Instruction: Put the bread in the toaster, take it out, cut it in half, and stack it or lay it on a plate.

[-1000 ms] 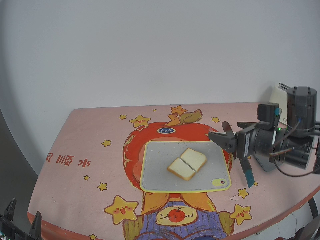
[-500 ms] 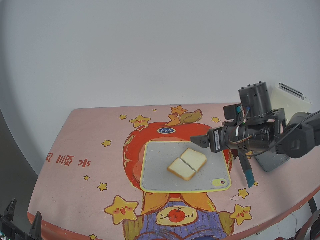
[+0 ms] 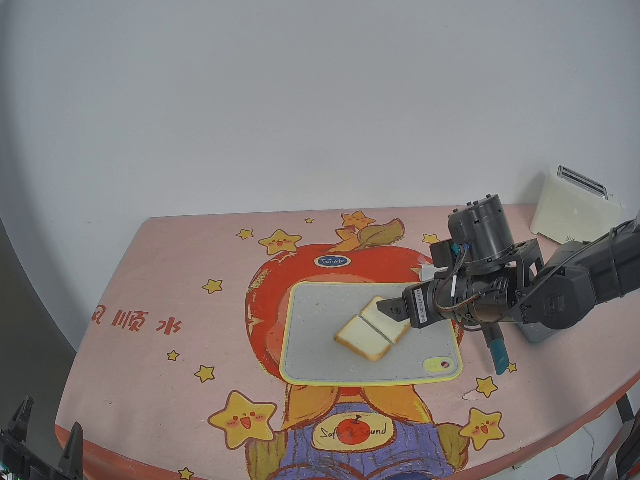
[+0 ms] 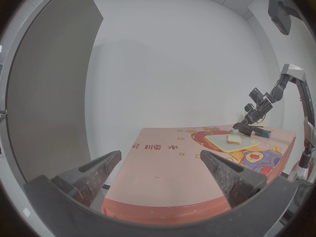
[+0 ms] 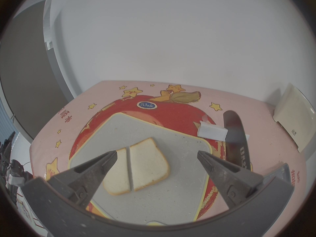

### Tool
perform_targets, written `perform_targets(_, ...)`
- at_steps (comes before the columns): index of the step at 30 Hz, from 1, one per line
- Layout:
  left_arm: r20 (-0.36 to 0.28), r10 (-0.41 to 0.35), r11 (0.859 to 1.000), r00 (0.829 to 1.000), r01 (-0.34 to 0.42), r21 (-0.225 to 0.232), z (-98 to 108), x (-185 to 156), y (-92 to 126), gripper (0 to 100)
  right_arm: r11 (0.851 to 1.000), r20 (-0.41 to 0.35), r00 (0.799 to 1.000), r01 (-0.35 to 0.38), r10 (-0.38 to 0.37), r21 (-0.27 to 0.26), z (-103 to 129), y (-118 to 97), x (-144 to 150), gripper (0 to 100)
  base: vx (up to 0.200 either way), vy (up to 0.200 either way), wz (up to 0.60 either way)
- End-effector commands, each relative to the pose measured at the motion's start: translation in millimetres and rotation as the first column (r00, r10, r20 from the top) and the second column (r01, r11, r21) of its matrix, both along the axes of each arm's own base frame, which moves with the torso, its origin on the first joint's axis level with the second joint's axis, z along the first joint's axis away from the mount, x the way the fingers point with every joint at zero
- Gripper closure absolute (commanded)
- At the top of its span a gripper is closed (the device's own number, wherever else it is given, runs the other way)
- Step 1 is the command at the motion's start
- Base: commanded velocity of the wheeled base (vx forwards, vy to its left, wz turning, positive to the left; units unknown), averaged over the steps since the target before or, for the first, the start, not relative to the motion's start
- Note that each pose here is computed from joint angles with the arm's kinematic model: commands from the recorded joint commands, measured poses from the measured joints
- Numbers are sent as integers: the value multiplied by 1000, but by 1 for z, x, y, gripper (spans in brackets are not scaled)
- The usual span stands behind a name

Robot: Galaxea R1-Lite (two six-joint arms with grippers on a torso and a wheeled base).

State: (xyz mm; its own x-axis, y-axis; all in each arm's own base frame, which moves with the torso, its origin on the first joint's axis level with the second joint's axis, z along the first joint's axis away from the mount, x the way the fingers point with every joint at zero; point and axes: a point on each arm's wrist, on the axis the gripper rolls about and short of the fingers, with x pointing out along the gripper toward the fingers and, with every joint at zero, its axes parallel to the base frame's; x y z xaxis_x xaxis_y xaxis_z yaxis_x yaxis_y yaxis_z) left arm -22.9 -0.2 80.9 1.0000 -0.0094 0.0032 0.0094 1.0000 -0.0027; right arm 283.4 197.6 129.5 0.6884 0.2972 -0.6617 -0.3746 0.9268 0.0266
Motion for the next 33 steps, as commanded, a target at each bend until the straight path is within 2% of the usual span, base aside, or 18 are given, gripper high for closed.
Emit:
perform_targets(1,-6,0,1000,1000,0,0,-5,1,0,0,1000,-17,1000,8,-8,-14,-8,0,4,0,0,0,0)
perform_targets(9,-8,0,1000,1000,0,0,-5,1,0,0,999,-14,1000,19,-20,-26,-12,3,8,0,0,0,0)
perform_targets(17,-8,0,1000,1000,0,0,-5,1,0,0,1000,-22,1000,13,-13,-8,-14,9,11,0,0,0,0)
perform_targets(22,-8,0,1000,1000,0,0,-5,1,0,0,998,-63,997,41,-39,40,-23,23,12,0,0,0,0)
perform_targets(33,-8,0,1000,1000,0,0,-5,1,0,0,998,-96,995,27,-23,48,-36,40,10,0,0,0,0)
